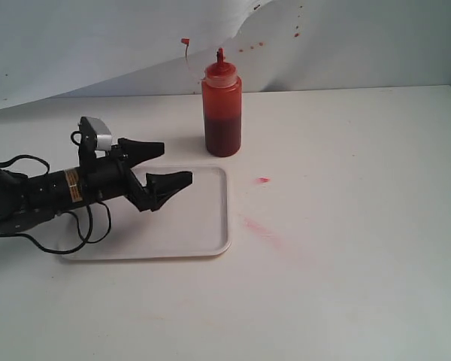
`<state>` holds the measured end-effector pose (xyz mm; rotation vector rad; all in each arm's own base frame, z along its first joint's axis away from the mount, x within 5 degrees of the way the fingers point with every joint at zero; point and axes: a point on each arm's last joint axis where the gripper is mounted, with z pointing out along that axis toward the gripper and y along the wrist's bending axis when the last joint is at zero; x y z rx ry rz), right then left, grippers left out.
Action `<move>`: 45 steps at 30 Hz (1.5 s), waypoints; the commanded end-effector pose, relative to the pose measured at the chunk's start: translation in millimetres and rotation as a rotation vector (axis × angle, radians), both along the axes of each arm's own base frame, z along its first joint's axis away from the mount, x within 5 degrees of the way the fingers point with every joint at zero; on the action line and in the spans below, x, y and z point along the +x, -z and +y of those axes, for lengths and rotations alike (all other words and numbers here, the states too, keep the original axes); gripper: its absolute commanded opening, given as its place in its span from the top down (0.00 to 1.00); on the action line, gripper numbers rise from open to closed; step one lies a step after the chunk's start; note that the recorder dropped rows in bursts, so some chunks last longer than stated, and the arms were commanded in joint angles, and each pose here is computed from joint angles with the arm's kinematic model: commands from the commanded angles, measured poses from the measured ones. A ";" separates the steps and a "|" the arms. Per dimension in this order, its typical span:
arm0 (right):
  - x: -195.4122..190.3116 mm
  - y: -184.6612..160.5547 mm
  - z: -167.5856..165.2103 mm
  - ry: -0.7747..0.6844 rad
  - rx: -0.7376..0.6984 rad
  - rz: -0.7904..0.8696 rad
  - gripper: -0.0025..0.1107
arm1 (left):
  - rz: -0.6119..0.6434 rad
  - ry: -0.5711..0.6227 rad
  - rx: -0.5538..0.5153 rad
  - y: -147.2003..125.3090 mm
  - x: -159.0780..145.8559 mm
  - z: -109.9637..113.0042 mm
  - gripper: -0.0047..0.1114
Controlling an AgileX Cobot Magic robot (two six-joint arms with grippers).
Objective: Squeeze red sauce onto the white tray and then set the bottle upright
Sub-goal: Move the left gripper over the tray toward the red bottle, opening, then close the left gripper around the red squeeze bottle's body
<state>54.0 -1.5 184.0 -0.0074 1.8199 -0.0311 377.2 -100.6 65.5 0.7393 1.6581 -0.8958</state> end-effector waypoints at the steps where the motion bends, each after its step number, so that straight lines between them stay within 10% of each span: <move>1: -0.3 0.9 -0.1 0.004 0.000 -0.003 0.98 | -0.137 -0.110 0.004 -12.8 16.4 5.5 0.06; 18: -0.3 0.9 -0.1 0.004 0.000 -0.003 0.98 | -0.150 -0.144 0.106 -1.9 86.1 -29.3 0.06; 45: -0.3 0.9 -0.1 0.004 0.000 -0.003 0.98 | -0.099 -0.046 0.138 26.7 117.8 -85.8 0.06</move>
